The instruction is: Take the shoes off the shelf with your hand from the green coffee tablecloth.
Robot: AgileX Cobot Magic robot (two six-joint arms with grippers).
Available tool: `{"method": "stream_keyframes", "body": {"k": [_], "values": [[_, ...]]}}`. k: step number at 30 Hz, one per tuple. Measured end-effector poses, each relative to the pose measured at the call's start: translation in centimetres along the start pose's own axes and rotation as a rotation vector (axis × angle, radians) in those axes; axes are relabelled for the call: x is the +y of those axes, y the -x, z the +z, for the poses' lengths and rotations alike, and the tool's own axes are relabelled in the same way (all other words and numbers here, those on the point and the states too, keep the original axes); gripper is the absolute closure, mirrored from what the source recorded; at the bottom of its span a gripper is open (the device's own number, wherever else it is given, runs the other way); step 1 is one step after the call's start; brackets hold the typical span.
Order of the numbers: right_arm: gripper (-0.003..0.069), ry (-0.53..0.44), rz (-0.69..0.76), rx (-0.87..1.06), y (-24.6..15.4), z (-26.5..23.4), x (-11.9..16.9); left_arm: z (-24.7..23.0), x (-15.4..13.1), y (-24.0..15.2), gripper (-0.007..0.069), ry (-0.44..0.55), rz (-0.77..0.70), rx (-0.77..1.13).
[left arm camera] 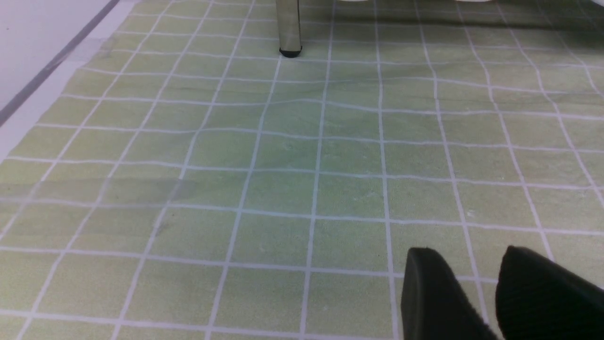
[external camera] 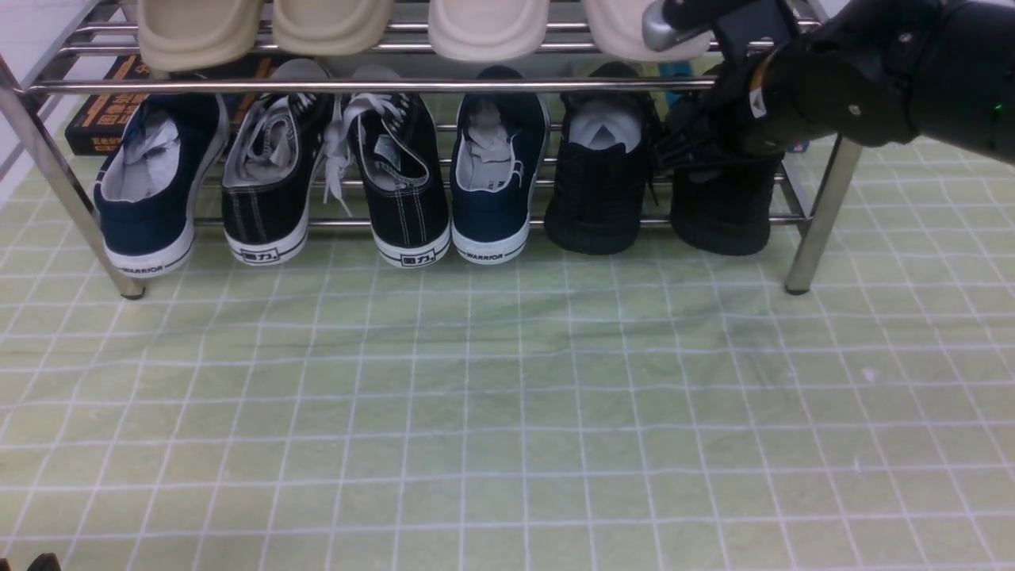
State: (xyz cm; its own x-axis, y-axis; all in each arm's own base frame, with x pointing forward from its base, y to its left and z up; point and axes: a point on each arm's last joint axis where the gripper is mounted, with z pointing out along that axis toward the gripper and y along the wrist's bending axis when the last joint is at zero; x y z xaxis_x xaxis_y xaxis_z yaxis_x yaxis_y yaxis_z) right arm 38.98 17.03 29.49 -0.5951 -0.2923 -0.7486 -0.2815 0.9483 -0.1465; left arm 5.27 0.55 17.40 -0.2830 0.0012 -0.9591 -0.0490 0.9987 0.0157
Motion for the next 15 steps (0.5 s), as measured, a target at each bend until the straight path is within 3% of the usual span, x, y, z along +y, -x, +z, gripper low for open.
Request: {"method": "stream_keyframes", "body": {"k": [11, 13, 15], "values": [[0.0179, -0.024, -0.06, 0.05, -1.4, 3.0, 0.4, 0.0, 0.0, 0.0, 0.0383, 0.0, 0.0, 0.0], [0.0239, -0.038, -0.085, 0.055, -1.6, 3.2, 0.4, 0.0, 0.0, 0.0, 0.0383, 0.0, 0.0, 0.0], [0.0347, -0.05, -0.098, 0.065, -1.7, 3.3, 0.3, 0.0, 0.0, 0.0, 0.0383, 0.0, 0.0, 0.0]]}}
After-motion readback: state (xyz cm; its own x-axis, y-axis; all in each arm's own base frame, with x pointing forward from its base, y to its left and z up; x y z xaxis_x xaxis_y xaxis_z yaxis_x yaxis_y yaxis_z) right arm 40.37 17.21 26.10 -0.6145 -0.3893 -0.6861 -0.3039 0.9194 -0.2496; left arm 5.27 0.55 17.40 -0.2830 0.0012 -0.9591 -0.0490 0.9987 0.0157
